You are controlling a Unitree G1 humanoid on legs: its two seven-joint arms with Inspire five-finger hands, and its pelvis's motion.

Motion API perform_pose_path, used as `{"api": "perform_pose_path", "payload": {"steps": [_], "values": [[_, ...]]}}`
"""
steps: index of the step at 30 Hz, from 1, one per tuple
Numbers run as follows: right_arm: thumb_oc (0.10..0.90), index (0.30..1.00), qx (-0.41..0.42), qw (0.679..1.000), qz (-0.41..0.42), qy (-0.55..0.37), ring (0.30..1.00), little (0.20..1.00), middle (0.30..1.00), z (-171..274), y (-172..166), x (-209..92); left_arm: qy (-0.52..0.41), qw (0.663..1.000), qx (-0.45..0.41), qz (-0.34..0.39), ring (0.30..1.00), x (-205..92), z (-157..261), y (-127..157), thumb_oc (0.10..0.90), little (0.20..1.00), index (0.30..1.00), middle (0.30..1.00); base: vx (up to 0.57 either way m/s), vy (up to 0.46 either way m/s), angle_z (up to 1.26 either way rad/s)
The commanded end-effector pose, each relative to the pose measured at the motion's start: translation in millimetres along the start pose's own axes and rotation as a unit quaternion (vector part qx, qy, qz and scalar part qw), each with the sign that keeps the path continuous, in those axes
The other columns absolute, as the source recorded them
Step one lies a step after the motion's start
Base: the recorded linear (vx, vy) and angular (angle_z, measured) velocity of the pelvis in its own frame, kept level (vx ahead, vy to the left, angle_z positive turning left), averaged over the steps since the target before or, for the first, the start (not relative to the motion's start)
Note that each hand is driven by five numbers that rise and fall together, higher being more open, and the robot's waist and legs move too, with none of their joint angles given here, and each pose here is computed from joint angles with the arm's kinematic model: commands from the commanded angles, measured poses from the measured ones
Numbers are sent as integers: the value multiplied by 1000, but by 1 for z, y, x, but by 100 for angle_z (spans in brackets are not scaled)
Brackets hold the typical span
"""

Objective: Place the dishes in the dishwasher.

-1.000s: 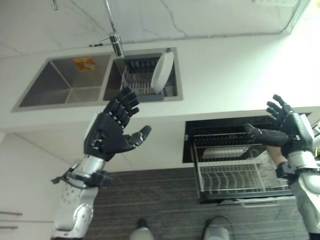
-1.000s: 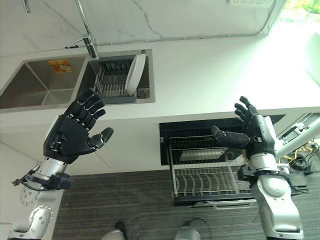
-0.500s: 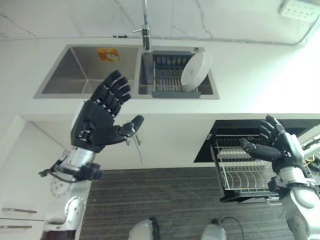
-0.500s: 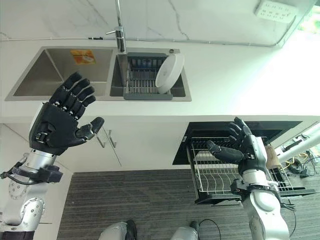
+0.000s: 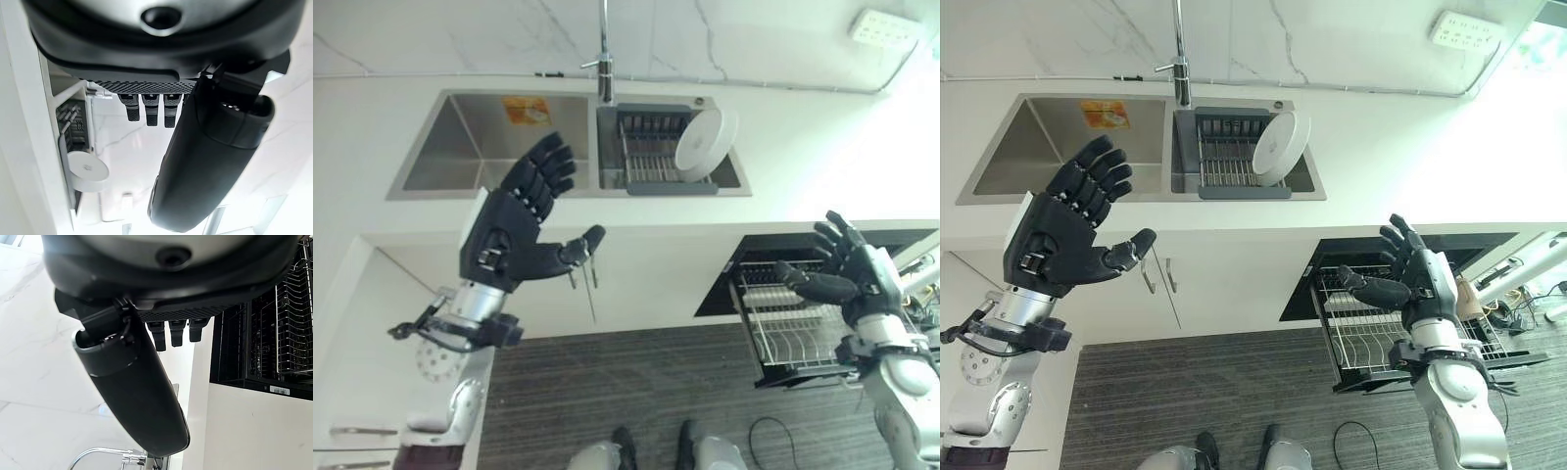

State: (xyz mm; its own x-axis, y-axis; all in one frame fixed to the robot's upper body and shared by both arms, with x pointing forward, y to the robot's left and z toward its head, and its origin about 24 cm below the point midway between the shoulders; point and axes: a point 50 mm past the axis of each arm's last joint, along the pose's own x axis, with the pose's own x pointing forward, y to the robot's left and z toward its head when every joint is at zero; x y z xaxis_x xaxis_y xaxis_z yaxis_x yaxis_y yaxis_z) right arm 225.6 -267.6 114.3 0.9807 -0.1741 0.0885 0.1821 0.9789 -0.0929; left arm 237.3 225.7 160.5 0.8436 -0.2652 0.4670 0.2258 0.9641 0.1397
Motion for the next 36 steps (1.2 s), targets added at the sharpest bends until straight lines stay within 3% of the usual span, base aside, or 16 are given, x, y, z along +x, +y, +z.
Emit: {"api": "perform_pose_path", "payload": {"steps": [1, 11, 19, 29, 36], "values": [[800, 900, -4, 990, -13, -139, 900, 900, 900, 50, -4, 13, -134, 991, 27, -15, 900, 15, 45, -13, 800, 900, 900, 900, 79, -150, 6], [800, 900, 15, 990, 5, -142, 900, 900, 900, 53, 8, 19, -128, 992, 22, 3, 900, 11, 40, -12, 800, 900, 900, 900, 90, -159, -6], [800, 900, -12, 989, 8, -146, 900, 900, 900, 58, 0, 20, -165, 985, -47, 8, 900, 7, 42, -17, 800, 900, 900, 900, 94, -154, -13], [800, 900, -21, 983, 31, -181, 900, 900, 900, 68, -1, 16, -162, 985, -33, 50, 900, -5, 37, -9, 800, 900, 900, 900, 144, 204, -10], [800, 900, -6, 982, 59, -182, 900, 900, 900, 68, 5, 7, -181, 983, -14, 30, 900, -3, 47, -7, 800, 900, 900, 900, 160, 203, -18]]}}
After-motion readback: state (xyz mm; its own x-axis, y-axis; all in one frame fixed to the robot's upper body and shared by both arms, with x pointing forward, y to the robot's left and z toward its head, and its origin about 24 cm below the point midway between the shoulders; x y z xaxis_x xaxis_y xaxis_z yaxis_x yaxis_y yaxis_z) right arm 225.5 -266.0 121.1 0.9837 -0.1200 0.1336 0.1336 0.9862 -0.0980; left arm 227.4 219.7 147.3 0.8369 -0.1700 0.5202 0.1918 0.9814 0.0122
